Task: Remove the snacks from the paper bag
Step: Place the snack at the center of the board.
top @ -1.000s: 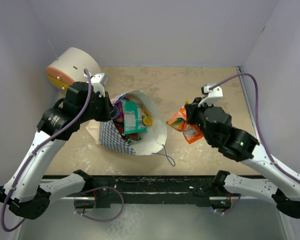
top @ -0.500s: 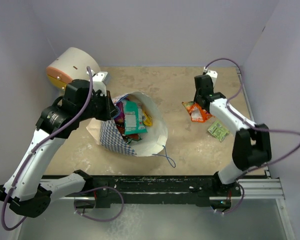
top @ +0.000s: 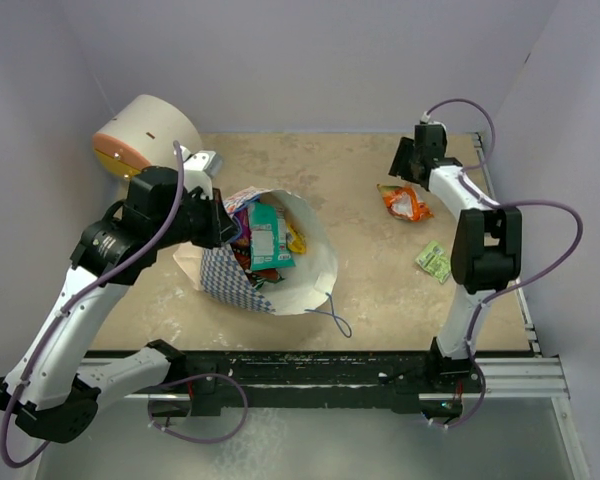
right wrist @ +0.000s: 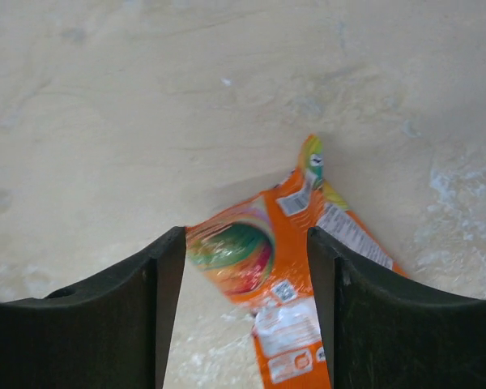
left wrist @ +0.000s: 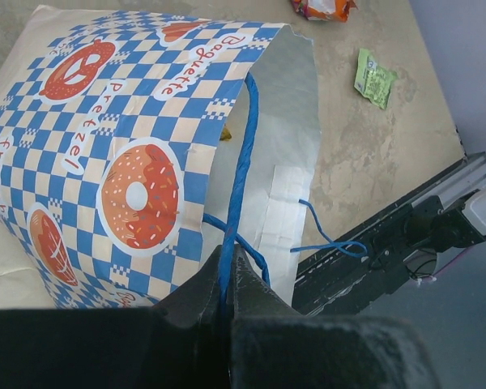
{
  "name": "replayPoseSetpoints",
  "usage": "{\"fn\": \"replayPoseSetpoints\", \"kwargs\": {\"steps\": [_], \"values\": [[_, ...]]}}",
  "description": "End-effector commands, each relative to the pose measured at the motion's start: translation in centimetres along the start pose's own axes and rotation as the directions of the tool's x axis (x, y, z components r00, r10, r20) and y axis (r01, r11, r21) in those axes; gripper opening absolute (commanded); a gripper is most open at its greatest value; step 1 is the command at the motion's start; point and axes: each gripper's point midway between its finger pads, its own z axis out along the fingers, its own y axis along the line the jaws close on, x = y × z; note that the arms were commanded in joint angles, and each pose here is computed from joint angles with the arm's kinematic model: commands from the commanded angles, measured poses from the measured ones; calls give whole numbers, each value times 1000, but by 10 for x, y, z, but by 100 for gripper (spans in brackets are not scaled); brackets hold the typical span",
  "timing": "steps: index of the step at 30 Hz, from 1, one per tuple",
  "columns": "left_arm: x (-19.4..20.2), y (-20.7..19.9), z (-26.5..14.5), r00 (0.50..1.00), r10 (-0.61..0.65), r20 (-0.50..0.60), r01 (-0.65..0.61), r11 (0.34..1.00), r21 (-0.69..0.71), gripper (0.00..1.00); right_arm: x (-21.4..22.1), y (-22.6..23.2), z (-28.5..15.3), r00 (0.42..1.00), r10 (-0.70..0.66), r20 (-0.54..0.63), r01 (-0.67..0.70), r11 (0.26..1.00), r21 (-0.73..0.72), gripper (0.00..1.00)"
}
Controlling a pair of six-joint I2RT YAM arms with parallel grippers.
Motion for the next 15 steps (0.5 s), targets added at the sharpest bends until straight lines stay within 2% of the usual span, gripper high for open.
{"fn": "replayPoseSetpoints", "kwargs": {"steps": [1, 6, 11, 15], "values": [[-10, -2, -4, 998, 18, 58, -19, 1000, 10, 0, -29, 28, -45, 995, 12, 96, 4, 986, -166, 62], [-9, -1, -1, 999, 21, 50, -21, 1000, 6, 0, -32, 41, -49, 993, 54, 105, -18, 948, -317, 58], [-9, 0, 2, 999, 28, 35, -28, 1000, 0, 0, -37, 39, -34, 993, 55, 106, -18, 948, -316, 56], [-8, 1, 3, 999, 20, 33, -20, 1000, -5, 0, -25, 29, -18, 995, 89, 52, -69, 948, -310, 56]]}}
